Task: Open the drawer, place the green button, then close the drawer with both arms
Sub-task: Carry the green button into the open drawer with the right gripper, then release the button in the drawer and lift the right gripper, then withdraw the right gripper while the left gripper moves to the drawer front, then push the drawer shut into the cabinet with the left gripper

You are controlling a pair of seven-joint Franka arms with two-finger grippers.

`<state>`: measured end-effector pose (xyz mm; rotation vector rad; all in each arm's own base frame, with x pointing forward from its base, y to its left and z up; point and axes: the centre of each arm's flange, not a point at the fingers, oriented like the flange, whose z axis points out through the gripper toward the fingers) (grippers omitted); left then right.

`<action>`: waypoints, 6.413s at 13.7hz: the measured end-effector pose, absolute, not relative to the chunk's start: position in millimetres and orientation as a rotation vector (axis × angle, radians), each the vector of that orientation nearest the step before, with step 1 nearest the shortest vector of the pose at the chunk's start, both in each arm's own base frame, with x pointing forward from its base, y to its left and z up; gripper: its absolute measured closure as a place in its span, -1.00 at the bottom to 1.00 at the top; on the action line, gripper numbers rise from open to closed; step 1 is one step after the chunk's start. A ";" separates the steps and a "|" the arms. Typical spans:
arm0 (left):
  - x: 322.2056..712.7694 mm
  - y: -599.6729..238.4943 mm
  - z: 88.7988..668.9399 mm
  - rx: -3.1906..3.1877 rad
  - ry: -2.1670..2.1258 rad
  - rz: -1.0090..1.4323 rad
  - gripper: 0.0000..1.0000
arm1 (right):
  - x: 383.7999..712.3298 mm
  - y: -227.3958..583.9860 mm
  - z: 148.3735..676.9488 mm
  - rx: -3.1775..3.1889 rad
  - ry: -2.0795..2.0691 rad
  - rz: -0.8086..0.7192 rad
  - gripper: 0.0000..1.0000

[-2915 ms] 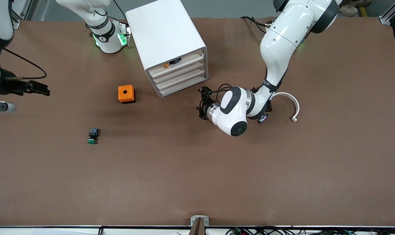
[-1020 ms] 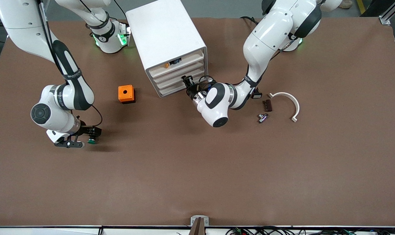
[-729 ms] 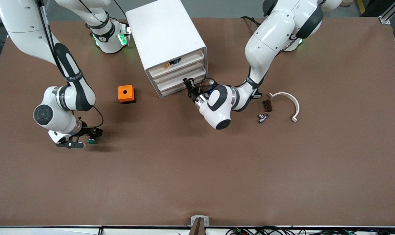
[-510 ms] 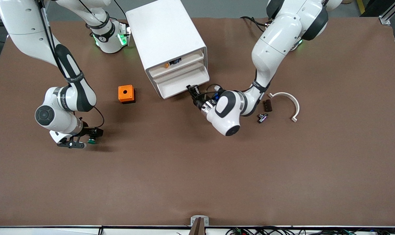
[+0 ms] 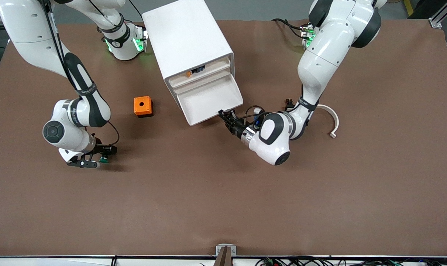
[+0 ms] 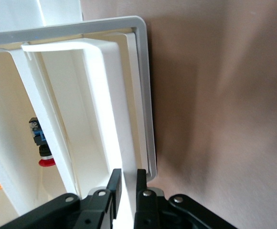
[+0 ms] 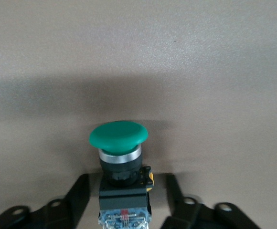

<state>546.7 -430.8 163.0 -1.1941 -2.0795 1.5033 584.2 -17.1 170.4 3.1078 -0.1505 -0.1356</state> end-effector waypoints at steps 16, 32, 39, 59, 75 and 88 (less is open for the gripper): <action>671.0 -281.1 247.9 -1.846 -2.266 1.348 -1.00 | 538.6 156.5 309.8 2.878 -0.659 -0.372 0.17; 700.3 -145.3 358.0 -3.031 -0.907 0.433 -1.00 | 458.5 428.9 315.1 2.600 -1.569 -0.313 0.17; 696.4 -174.5 377.9 -3.082 -0.664 0.224 -1.00 | 418.2 481.7 296.1 2.592 -1.634 -0.274 0.17; 667.1 -251.6 387.3 -3.154 -0.316 0.088 -1.00 | 463.4 436.7 353.5 2.385 -1.642 -0.356 -1.00; 570.9 -449.9 265.5 -3.155 0.033 0.100 -1.00 | 523.5 113.0 602.2 3.001 -0.683 -0.518 -1.00; 477.8 -532.1 232.7 -3.144 -0.106 0.396 -1.00 | 484.8 0.4 620.5 3.150 -0.260 -0.274 -1.00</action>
